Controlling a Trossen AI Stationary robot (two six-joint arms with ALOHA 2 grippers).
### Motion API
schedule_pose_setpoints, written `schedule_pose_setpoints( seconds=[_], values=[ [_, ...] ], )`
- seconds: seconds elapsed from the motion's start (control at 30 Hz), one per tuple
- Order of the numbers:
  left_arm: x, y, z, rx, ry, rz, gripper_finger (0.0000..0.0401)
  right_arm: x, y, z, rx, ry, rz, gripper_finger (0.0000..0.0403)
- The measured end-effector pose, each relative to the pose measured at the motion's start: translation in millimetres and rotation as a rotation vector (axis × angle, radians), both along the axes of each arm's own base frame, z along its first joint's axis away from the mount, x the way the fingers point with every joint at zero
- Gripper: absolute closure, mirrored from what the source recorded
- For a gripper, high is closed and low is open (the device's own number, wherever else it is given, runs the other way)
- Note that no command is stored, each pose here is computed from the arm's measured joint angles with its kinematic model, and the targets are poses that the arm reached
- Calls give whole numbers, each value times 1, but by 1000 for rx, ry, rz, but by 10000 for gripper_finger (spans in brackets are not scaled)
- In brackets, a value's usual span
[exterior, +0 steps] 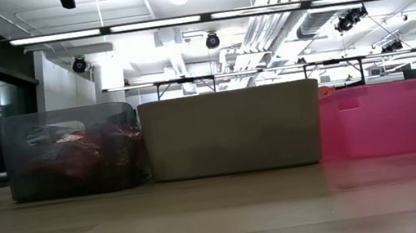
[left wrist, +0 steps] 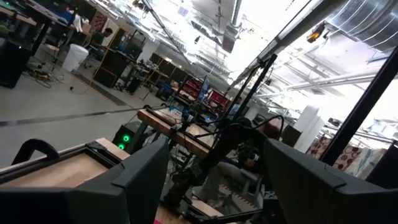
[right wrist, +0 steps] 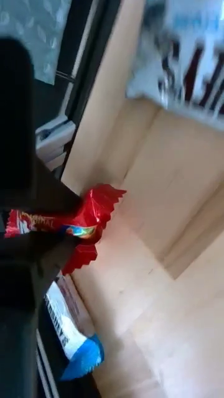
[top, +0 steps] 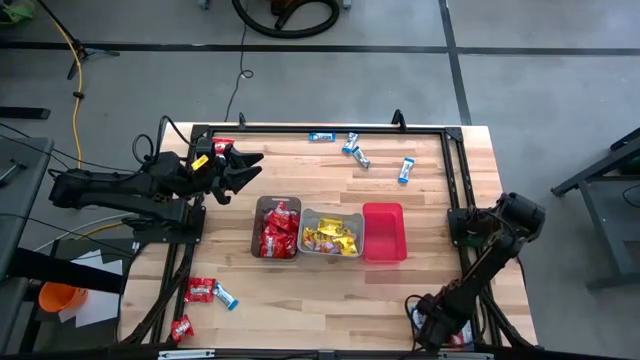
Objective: Sort candy
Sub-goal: Put the red candy into the black bin
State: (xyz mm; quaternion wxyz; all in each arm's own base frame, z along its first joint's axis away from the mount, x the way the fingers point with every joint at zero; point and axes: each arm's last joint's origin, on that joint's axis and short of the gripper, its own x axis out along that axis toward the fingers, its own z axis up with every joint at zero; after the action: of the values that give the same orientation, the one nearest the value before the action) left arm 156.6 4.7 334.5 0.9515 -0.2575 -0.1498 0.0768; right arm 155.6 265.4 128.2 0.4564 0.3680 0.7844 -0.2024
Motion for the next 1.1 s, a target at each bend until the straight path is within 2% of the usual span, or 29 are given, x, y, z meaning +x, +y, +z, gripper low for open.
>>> schedule_pose_setpoints(
  seconds=[0.03,0.2,0.33,0.47,0.6,0.7,0.97,1.1],
  values=[
    [0,0,0,0,0,0,149,1,0,3,-7,-27,6,385],
    [0,0,-2,0,18,0,149,12,-12,37,-77,-188,4,372],
    [1,0,-3,0,34,0,149,24,-31,71,-154,-450,16,395],
    [1,0,-4,-2,42,7,149,43,-53,93,-266,-745,48,389],
    [1,0,-4,-2,43,9,149,76,-76,98,-338,-917,183,390],
    [1,0,-5,-12,47,6,149,107,-99,100,-440,-1054,244,391],
    [1,0,-5,-16,51,5,149,178,-178,137,-736,-1490,145,392],
    [2,0,-8,4,82,9,149,192,-206,157,-763,-1700,177,393]
  ],
)
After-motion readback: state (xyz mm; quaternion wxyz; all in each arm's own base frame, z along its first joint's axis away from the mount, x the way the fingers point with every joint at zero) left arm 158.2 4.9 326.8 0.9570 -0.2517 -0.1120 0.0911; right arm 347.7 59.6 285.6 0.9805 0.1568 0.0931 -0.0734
